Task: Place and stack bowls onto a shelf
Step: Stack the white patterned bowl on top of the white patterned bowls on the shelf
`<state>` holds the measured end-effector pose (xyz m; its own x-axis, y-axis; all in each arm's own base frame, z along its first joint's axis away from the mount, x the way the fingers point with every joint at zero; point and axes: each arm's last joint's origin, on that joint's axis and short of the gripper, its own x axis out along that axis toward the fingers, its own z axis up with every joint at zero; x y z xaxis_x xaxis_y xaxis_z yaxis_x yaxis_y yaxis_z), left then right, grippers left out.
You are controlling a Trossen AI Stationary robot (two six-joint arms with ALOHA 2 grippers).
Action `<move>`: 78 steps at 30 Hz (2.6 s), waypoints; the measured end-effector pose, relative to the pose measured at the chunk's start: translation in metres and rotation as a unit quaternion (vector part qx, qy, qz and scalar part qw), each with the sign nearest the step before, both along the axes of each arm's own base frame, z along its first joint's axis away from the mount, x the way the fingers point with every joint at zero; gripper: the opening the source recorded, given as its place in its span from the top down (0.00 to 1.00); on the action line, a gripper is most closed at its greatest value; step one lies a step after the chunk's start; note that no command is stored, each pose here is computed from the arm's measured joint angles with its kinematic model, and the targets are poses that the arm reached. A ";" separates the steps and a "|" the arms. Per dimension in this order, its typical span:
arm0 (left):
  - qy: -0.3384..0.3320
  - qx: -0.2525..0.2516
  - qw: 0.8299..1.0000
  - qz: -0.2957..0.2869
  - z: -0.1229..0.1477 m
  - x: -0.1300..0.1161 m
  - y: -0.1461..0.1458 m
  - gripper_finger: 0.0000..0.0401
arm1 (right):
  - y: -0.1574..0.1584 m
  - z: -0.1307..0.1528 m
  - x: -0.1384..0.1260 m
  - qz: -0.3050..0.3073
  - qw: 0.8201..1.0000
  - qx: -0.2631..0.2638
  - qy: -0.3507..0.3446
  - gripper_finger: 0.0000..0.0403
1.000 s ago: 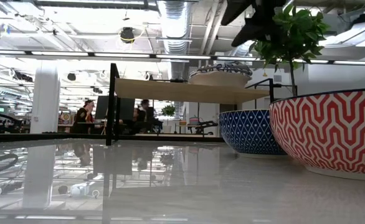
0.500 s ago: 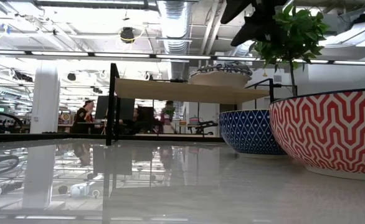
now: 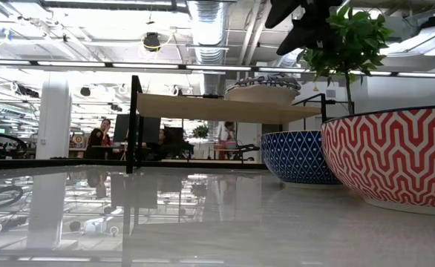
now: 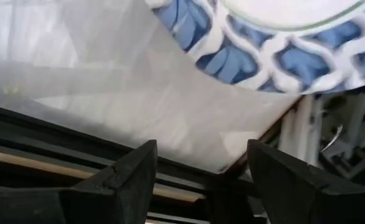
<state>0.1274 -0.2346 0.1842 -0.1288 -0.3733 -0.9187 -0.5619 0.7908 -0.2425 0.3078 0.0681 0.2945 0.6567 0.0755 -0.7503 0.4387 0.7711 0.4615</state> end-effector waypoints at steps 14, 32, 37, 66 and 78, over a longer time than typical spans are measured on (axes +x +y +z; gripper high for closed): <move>0.005 -0.028 1.000 0.001 -0.039 0.050 0.004 0.42 | 0.006 -0.001 -0.003 0.050 0.999 -0.004 0.013 0.42; -0.257 -0.008 0.965 -0.049 -0.033 0.160 0.123 0.42 | -0.019 -0.006 -0.004 0.044 0.998 -0.024 0.050 0.42; -0.264 -0.022 0.963 -0.059 -0.032 0.165 0.139 0.42 | -0.031 -0.013 0.002 0.035 0.997 -0.034 0.059 0.42; -0.355 0.112 0.924 0.087 0.079 0.079 0.147 0.42 | -0.022 -0.113 0.092 0.118 0.987 -0.078 0.078 0.42; -0.358 0.131 0.919 0.104 0.091 0.061 0.156 0.42 | -0.015 -0.138 0.095 0.146 0.982 -0.052 0.107 0.42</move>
<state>0.1882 -0.0783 0.2747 0.5923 -0.0751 -0.8022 -0.4786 0.7682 -0.4252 0.4030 0.0528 0.1561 0.4443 0.1539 -0.8826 0.2699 0.9164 0.2956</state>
